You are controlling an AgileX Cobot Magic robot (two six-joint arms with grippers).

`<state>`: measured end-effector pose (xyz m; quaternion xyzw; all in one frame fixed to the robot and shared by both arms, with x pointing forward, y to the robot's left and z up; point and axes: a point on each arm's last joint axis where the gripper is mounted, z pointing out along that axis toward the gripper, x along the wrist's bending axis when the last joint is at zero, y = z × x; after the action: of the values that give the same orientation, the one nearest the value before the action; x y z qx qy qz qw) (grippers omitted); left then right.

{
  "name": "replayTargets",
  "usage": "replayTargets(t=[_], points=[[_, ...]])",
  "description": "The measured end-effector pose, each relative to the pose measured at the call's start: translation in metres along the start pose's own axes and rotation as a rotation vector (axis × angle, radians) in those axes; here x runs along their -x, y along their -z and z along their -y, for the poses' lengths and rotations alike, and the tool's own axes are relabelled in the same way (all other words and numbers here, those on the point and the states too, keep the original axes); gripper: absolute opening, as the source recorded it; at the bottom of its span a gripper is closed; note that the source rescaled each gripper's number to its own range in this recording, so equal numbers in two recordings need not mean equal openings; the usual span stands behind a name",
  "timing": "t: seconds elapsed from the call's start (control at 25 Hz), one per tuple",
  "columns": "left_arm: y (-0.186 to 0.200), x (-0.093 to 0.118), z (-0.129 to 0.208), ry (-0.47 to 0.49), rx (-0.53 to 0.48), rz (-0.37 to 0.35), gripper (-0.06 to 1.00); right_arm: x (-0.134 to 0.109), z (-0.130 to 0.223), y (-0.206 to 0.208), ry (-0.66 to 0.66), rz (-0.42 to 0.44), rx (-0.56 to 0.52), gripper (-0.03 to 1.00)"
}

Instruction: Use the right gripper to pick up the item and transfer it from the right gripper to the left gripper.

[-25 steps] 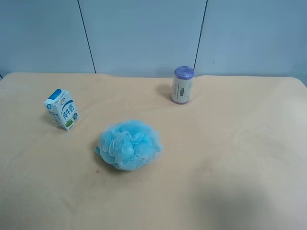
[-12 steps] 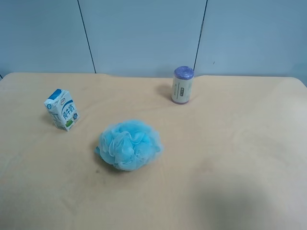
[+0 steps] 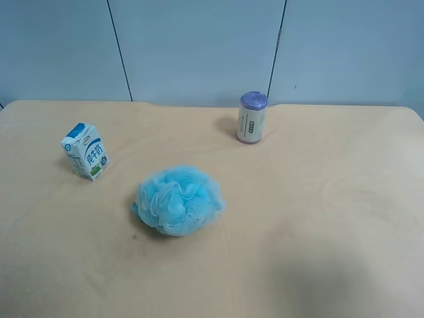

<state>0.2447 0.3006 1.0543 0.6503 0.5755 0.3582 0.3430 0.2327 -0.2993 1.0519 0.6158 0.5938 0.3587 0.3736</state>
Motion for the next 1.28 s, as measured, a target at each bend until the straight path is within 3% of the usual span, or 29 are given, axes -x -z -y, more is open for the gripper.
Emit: replayTargets(t=[0.16,0.32,1.28], points=[[0.0071,0.0000,0.0040,0.063,0.043,-0.112,1.00,0.0000,0.0000,0.0000,0.000,0.000,0.000,0.88],[0.0103,-0.0005,0.0060,0.082,0.065,-0.139,1.00,0.0000,0.0000,0.0000,0.000,0.000,0.000,0.88],[0.0103,-0.0010,0.0058,0.066,0.069,-0.106,1.00,0.0000,0.0000,0.0000,0.000,0.000,0.000,0.88]])
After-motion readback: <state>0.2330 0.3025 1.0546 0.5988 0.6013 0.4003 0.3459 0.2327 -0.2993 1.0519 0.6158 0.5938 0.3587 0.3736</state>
